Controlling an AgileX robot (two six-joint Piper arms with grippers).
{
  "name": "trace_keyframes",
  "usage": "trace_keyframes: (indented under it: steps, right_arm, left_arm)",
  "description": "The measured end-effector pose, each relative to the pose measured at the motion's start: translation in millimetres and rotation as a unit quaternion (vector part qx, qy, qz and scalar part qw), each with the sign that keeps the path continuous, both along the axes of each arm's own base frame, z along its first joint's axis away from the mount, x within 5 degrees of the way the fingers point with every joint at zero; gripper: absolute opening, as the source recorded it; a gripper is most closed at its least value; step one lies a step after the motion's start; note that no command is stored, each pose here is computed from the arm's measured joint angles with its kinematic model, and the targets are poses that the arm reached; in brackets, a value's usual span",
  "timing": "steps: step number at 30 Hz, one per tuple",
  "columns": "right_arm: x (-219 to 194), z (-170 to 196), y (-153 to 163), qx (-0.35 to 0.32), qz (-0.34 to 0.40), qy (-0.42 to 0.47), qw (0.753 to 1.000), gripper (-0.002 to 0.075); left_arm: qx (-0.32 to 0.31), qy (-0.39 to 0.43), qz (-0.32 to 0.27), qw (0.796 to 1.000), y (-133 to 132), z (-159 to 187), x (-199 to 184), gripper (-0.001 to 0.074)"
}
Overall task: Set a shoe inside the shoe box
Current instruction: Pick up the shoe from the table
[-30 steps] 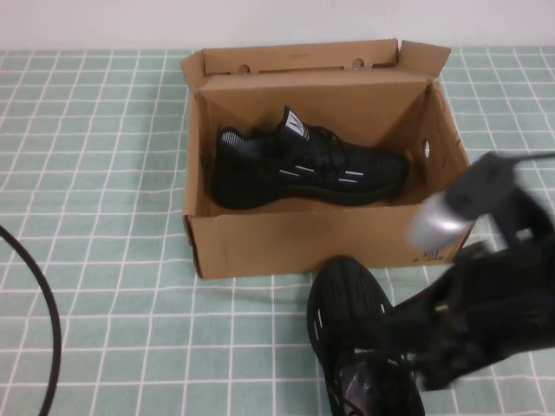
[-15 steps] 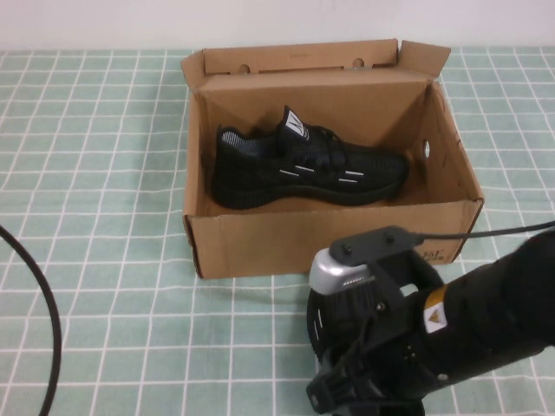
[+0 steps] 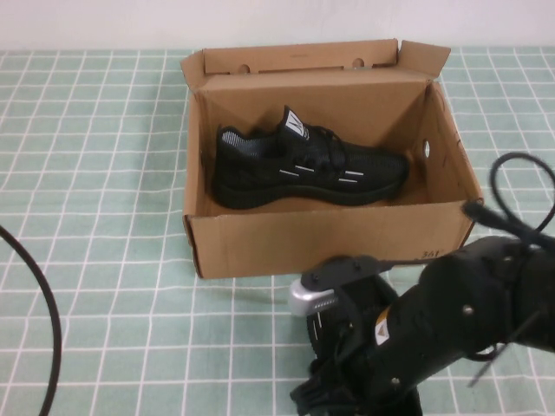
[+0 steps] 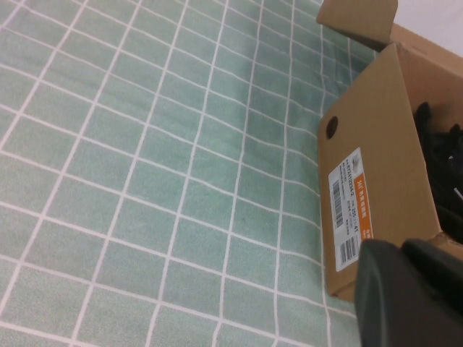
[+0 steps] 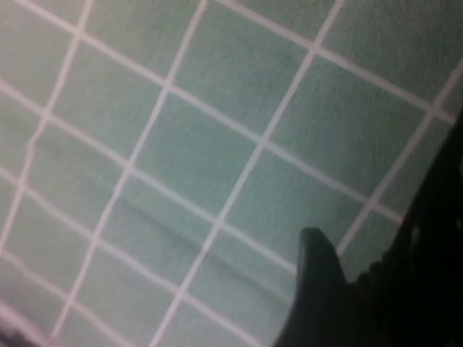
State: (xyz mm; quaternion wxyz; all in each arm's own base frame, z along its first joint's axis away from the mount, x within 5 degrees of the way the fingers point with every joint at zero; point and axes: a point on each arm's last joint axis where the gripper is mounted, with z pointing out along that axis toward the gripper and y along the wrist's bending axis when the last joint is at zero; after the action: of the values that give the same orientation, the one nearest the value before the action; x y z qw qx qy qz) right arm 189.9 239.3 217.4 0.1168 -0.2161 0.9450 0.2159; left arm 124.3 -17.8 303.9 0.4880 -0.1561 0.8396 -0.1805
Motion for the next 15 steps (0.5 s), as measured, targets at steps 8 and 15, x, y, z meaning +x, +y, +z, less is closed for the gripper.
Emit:
trace_keyframes:
  steps: [8, 15]
  right_arm:
    - [-3, -3, -3, -0.029, 0.029, 0.011, 0.999, -0.0004]
    - [-13, 52, -9, -0.032, 0.154, -0.028, 0.987, -0.0004]
  left_arm:
    - [0.000, 0.004, -0.001, 1.000, 0, -1, 0, 0.0002]
    - [-0.002, 0.005, -0.001, 1.000, 0, -1, 0, 0.0002]
